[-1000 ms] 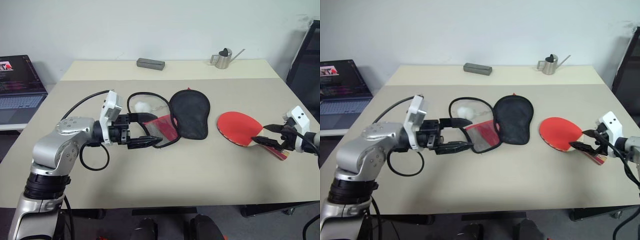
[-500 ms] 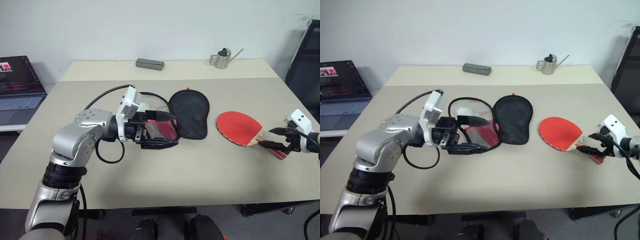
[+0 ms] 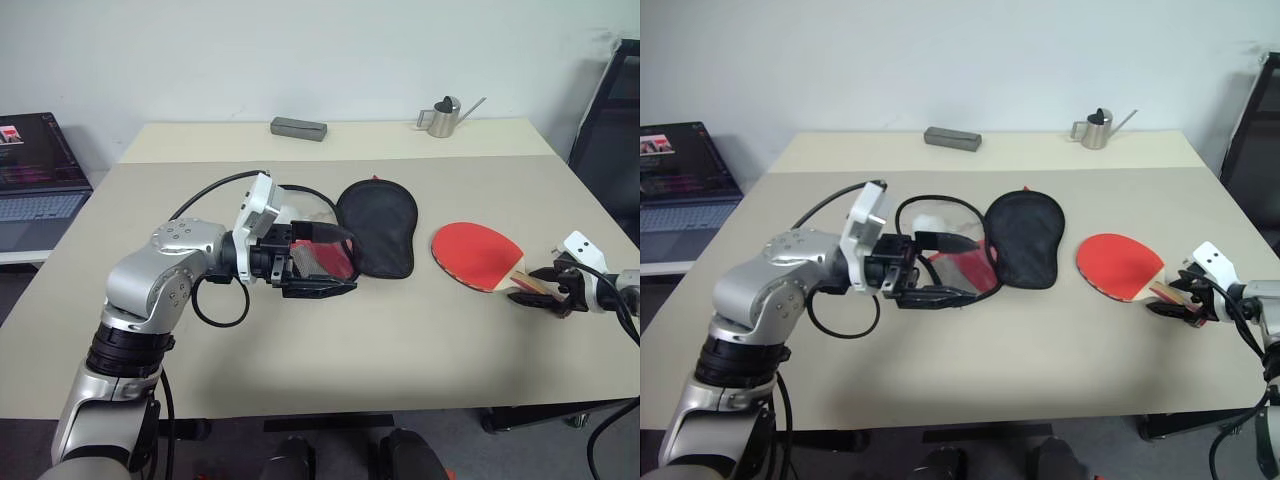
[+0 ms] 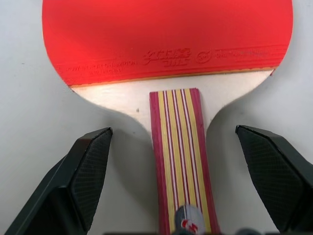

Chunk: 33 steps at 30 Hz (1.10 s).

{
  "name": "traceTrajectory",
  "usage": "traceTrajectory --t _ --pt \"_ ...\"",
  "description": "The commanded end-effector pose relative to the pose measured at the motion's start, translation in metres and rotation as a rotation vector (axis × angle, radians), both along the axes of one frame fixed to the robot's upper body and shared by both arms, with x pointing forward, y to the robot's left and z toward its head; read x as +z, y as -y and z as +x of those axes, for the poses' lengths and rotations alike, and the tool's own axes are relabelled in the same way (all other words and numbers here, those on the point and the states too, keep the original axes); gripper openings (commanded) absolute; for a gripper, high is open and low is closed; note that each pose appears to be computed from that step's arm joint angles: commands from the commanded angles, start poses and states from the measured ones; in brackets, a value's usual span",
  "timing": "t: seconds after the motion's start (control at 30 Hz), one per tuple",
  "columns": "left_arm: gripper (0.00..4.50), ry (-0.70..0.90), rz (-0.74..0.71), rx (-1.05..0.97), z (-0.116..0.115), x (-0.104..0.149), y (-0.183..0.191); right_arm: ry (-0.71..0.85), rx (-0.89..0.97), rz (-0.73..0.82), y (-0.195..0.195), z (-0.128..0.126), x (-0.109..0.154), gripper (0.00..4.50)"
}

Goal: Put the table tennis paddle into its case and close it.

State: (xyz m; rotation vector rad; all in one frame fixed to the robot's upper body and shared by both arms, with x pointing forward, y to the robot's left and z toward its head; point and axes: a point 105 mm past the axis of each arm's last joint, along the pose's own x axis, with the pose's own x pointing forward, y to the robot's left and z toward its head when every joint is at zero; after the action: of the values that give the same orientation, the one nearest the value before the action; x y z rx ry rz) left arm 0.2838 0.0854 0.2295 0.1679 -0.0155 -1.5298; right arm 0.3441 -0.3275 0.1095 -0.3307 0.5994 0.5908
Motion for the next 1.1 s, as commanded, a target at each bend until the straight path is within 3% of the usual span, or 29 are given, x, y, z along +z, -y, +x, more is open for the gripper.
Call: traceTrajectory --t 0.03,0.23,0.3,0.57,0.67,0.87,1.1 --pt "4.5 0.039 -0.012 0.021 0.0 0.008 -0.005 0.003 0.004 -0.012 -0.003 0.002 -0.003 3.55" --pt "4.5 0.031 -0.016 0.049 0.0 0.006 -0.009 -0.008 -0.03 -0.016 0.001 0.001 -0.007 1.52" --pt "4.5 0.027 -0.019 0.063 0.0 0.005 -0.011 -0.004 -0.045 -0.019 0.003 0.0 -0.007 1.12" --pt "4.5 0.021 -0.017 0.179 0.005 0.003 -0.034 0.102 -0.163 0.012 0.021 0.001 0.027 1.12" --pt "4.5 0.02 -0.018 0.228 0.007 0.002 -0.043 0.183 -0.211 0.05 0.027 0.002 0.056 1.12" --pt "4.5 0.028 -0.026 0.283 0.01 0.002 -0.052 0.244 -0.186 0.105 0.005 0.003 0.078 1.12" --pt "4.5 0.056 -0.024 0.385 0.018 0.007 -0.076 0.288 -0.171 0.189 -0.048 0.013 0.095 1.12"
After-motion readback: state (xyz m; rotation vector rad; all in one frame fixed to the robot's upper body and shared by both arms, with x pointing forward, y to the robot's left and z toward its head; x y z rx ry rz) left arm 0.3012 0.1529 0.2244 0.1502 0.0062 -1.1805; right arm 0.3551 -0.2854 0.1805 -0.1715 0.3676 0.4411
